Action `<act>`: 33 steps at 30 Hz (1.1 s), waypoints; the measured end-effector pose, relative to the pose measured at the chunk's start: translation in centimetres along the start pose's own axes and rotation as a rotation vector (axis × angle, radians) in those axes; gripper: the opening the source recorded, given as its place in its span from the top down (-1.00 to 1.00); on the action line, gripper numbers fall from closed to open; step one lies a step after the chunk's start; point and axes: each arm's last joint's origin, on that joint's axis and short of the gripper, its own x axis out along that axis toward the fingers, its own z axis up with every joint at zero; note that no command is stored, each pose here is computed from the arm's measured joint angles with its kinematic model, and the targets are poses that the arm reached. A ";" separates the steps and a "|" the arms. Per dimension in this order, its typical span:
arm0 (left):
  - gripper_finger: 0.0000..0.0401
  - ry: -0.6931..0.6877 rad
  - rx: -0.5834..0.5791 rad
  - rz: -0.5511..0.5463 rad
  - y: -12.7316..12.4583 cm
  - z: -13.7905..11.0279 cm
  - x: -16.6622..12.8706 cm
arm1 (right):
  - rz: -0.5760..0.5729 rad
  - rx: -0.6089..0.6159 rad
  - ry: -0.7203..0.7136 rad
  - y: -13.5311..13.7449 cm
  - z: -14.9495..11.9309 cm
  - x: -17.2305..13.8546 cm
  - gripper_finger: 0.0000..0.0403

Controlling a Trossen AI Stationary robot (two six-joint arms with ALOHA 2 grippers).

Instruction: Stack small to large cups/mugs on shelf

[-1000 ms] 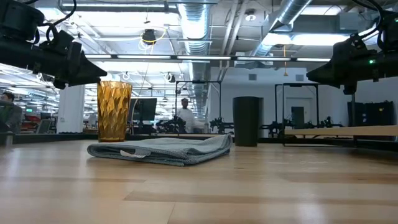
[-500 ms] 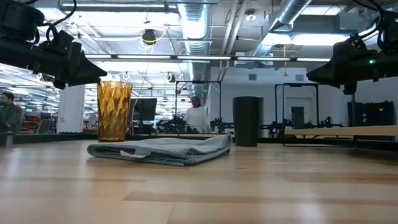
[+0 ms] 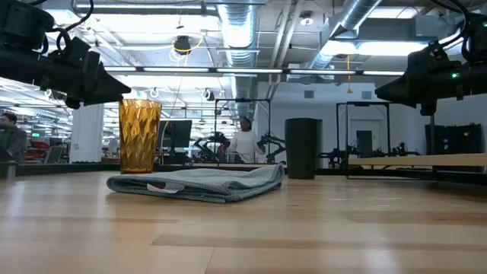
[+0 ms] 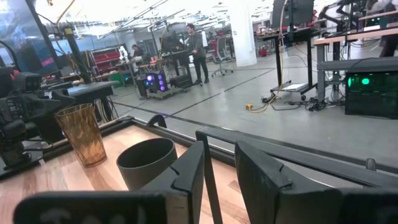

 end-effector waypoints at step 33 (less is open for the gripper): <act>-0.20 -0.224 0.063 0.110 -0.2 3.7 -0.9 | 0.000 0.000 -0.001 0.0 0.0 0.0 0.44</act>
